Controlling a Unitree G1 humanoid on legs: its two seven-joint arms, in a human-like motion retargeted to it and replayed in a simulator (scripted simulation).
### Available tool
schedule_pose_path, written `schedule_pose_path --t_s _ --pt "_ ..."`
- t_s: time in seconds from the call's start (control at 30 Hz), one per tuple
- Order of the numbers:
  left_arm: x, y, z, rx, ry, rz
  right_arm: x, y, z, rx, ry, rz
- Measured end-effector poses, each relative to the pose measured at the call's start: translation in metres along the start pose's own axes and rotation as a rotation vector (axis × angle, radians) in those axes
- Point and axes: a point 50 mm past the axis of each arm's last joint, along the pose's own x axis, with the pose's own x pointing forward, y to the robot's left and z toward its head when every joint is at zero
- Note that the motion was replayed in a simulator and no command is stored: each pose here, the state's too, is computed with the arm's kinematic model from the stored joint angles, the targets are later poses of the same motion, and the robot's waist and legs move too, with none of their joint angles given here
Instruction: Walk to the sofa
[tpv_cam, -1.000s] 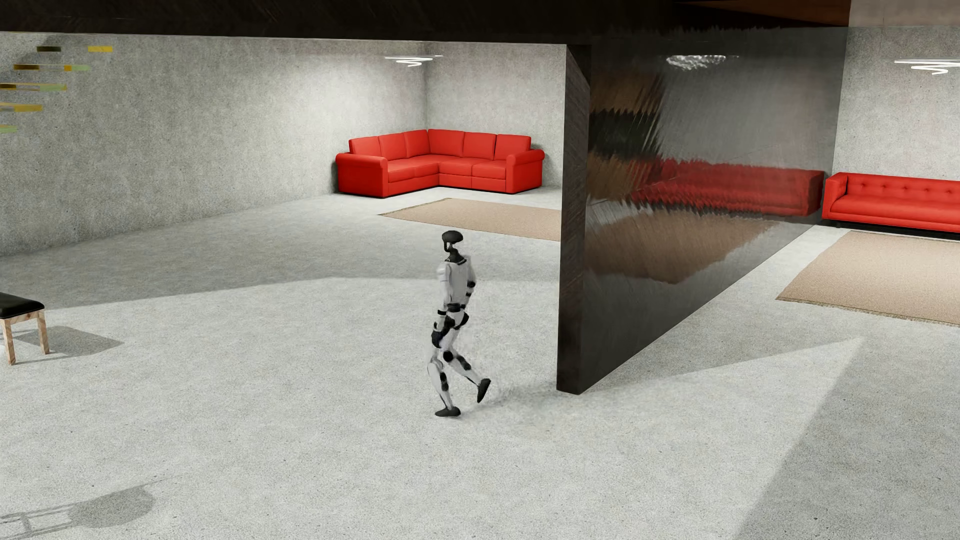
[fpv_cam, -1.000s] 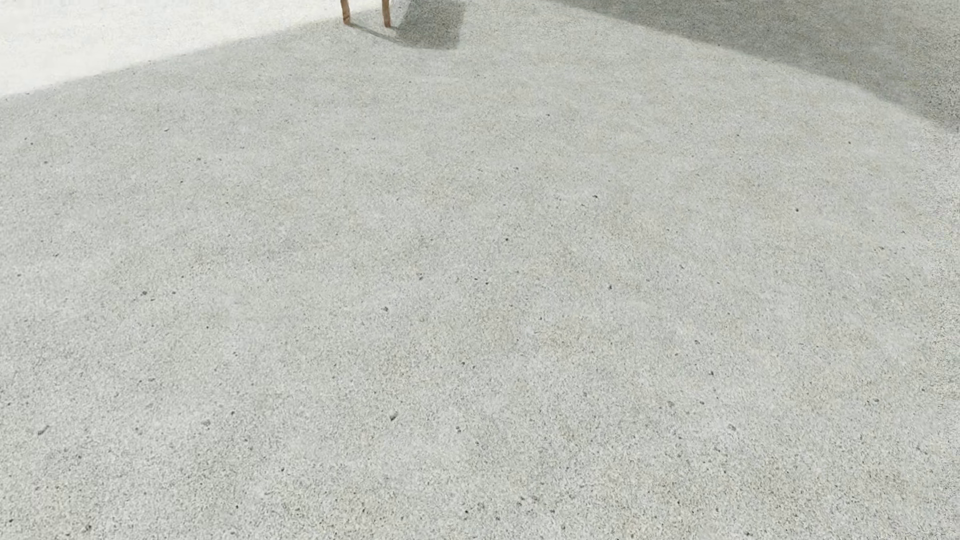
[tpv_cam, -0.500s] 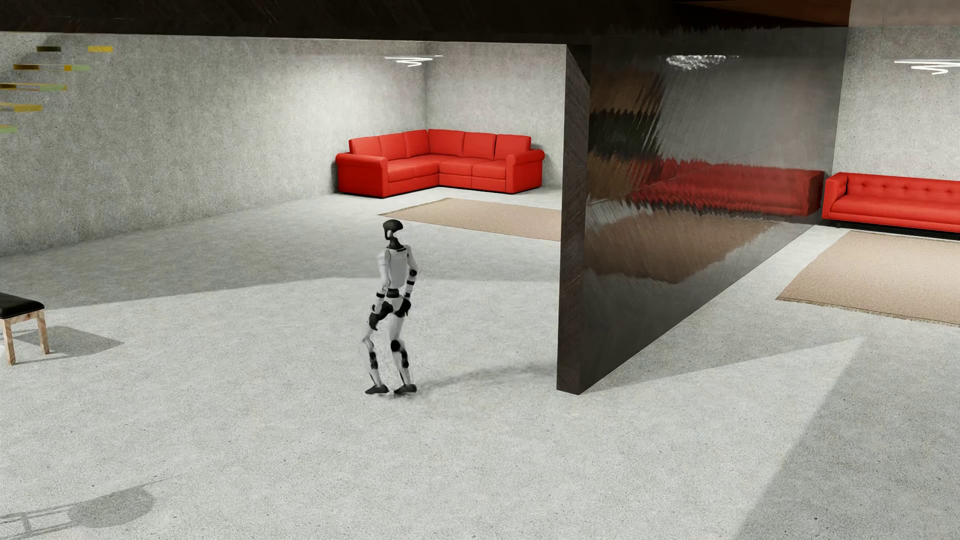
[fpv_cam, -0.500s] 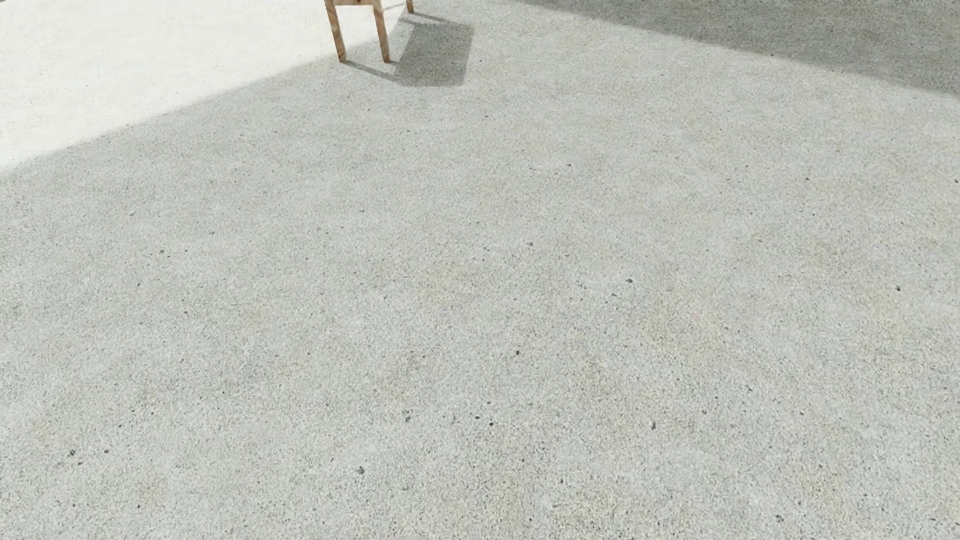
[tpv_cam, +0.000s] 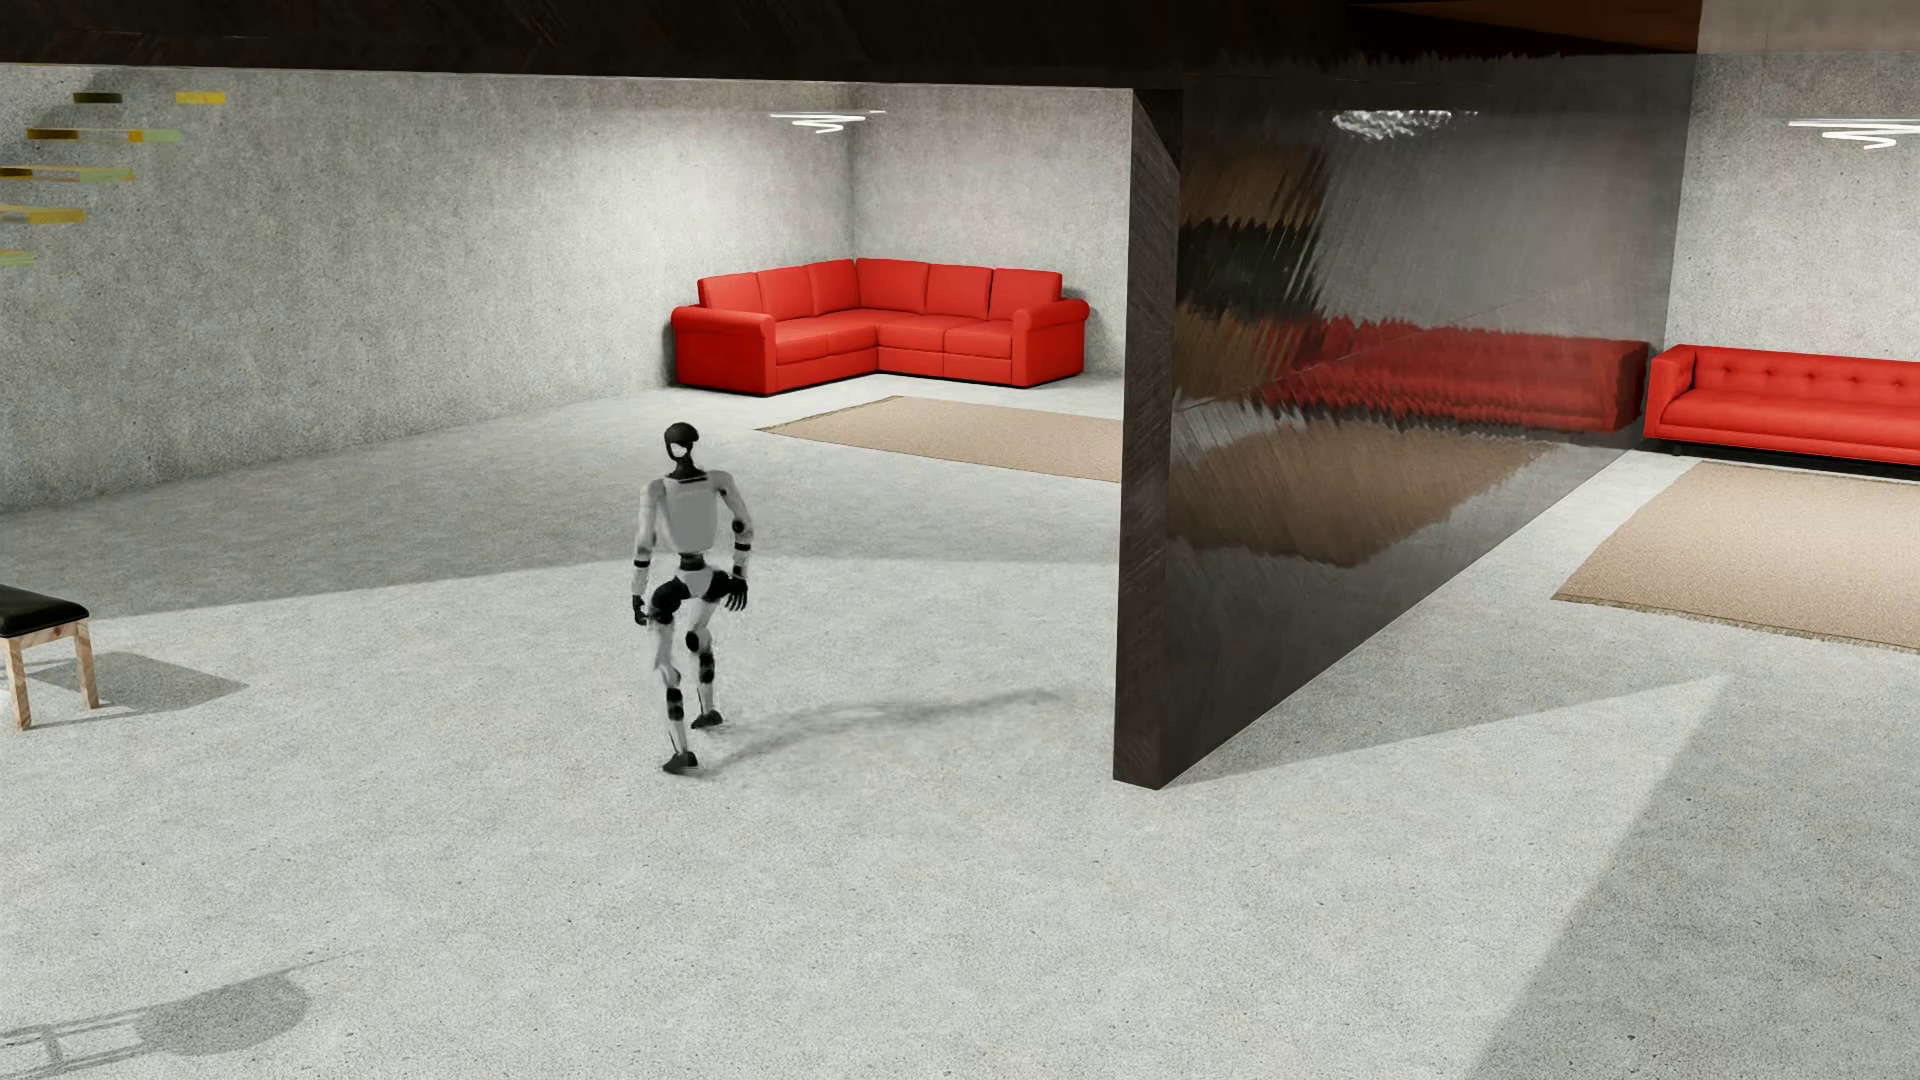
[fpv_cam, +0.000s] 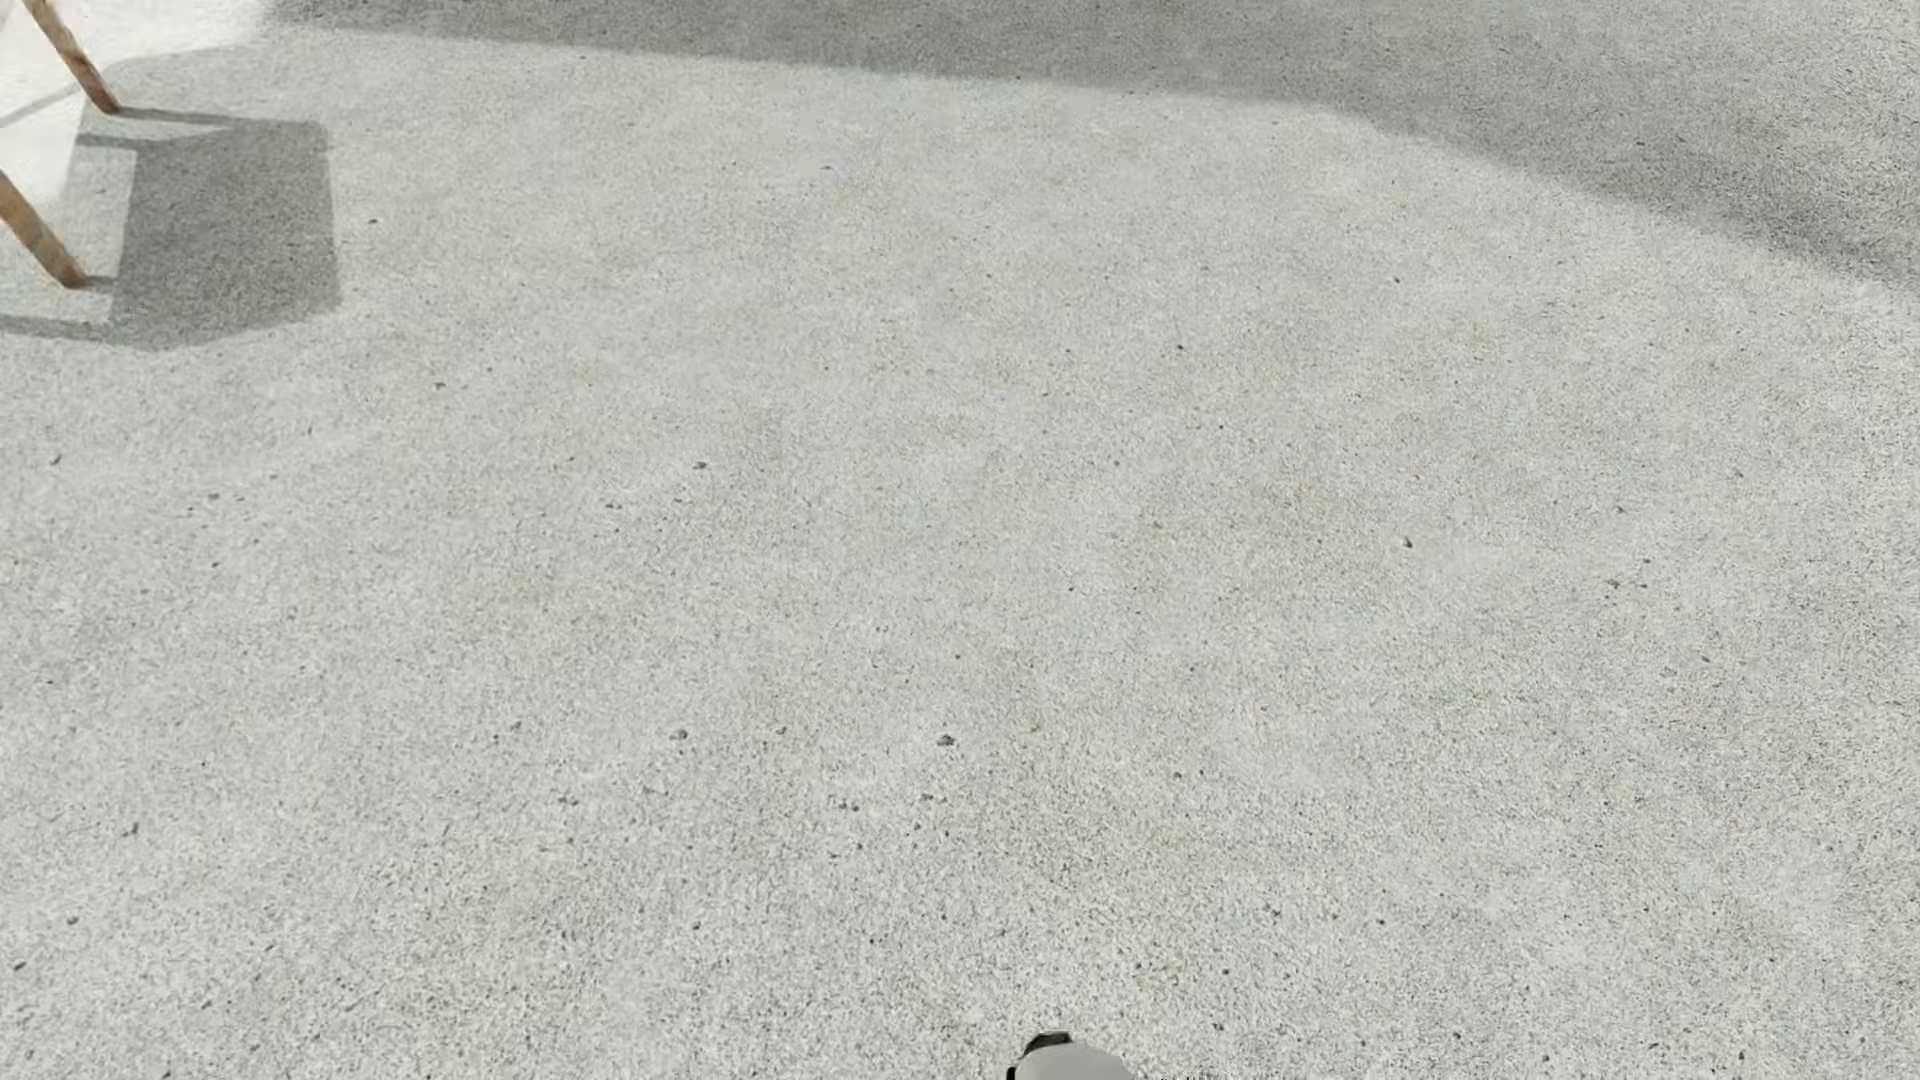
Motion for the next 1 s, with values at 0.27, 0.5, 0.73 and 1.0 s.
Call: schedule_pose_path --t_s 0.27,0.5,0.73,1.0 --pt "0.006 0.016 0.001 0.020 0.031 0.034 -0.021 0.022 -0.072 -0.065 0.249 0.079" --pt "-0.001 -0.007 -0.019 0.035 0.084 -0.031 -0.003 -0.060 0.064 0.042 -0.239 -0.167" --pt "-0.009 -0.012 -0.049 0.014 0.201 -0.037 -0.012 -0.087 0.112 0.105 -0.408 -0.252" --pt "0.012 0.012 0.031 0.031 -0.064 0.020 -0.003 0.001 -0.018 -0.036 0.066 0.014"
